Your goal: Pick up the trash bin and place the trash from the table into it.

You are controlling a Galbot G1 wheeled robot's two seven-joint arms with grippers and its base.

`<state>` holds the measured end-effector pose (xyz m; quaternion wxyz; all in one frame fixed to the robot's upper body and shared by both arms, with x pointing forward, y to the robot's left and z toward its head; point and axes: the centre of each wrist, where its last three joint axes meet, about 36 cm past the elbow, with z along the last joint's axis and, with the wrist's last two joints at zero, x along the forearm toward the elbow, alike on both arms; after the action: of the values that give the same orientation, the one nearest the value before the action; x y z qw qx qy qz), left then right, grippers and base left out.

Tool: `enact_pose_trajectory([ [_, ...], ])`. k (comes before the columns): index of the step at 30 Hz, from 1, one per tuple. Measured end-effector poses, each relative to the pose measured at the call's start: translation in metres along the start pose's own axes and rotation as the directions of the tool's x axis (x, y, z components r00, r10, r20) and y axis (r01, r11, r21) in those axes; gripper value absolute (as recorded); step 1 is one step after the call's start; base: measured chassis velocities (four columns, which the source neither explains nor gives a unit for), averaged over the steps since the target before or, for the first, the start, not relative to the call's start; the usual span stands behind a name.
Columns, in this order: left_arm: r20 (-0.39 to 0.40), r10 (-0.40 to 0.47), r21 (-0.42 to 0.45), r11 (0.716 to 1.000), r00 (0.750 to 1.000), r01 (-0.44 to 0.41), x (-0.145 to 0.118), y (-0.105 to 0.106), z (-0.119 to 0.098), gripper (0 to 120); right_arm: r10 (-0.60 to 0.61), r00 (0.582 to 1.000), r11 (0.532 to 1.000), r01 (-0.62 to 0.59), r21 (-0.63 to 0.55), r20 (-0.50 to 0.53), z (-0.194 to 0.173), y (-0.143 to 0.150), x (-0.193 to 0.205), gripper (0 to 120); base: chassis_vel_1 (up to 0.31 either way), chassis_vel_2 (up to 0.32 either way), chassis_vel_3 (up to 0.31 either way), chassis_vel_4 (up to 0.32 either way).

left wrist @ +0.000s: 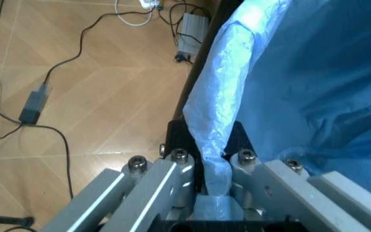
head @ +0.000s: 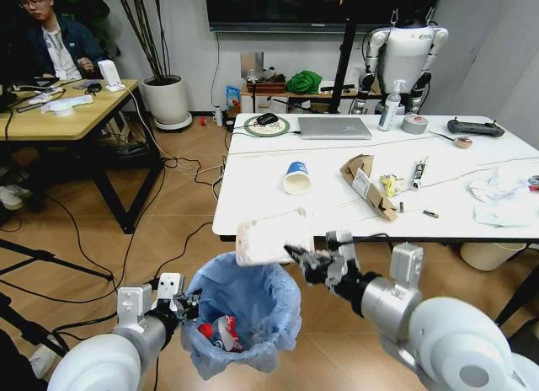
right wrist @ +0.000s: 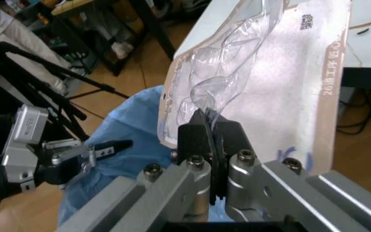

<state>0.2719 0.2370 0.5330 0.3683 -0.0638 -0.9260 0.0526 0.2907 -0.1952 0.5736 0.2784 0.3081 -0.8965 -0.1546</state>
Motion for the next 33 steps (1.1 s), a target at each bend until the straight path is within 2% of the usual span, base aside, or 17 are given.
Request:
enact_pose_trajectory([
  [10, 0.004, -0.008, 0.018, 1.0, 1.0, 0.008, 0.002, 0.001, 0.0, 2, -0.076, 0.997, 0.996, 0.075, 0.037, 0.012, -0.007, -0.006, 0.004, 0, 0.0, 0.0, 0.0, 0.0],
  [15, 0.003, 0.004, 0.015, 1.0, 1.0, -0.004, 0.006, 0.002, -0.004, 2, -0.215, 0.976, 0.973, 0.21, 0.094, 0.046, -0.005, -0.007, 0.004, 0, 0.0, 0.0, 0.0, 0.0],
  [28, 0.006, 0.008, 0.009, 1.0, 1.0, -0.008, 0.012, 0.002, -0.005, 2, -0.335, 0.94, 0.922, 0.341, 0.186, -0.065, 0.0, -0.013, 0.008, 0, 0.0, 0.0, 0.0, 0.0],
  [33, 0.005, 0.009, 0.012, 1.0, 1.0, -0.009, 0.012, 0.002, -0.005, 2, -0.336, 0.939, 0.916, 0.344, 0.205, -0.073, 0.001, -0.014, 0.008, 16, 0.0, 0.0, 0.0, 0.0],
])
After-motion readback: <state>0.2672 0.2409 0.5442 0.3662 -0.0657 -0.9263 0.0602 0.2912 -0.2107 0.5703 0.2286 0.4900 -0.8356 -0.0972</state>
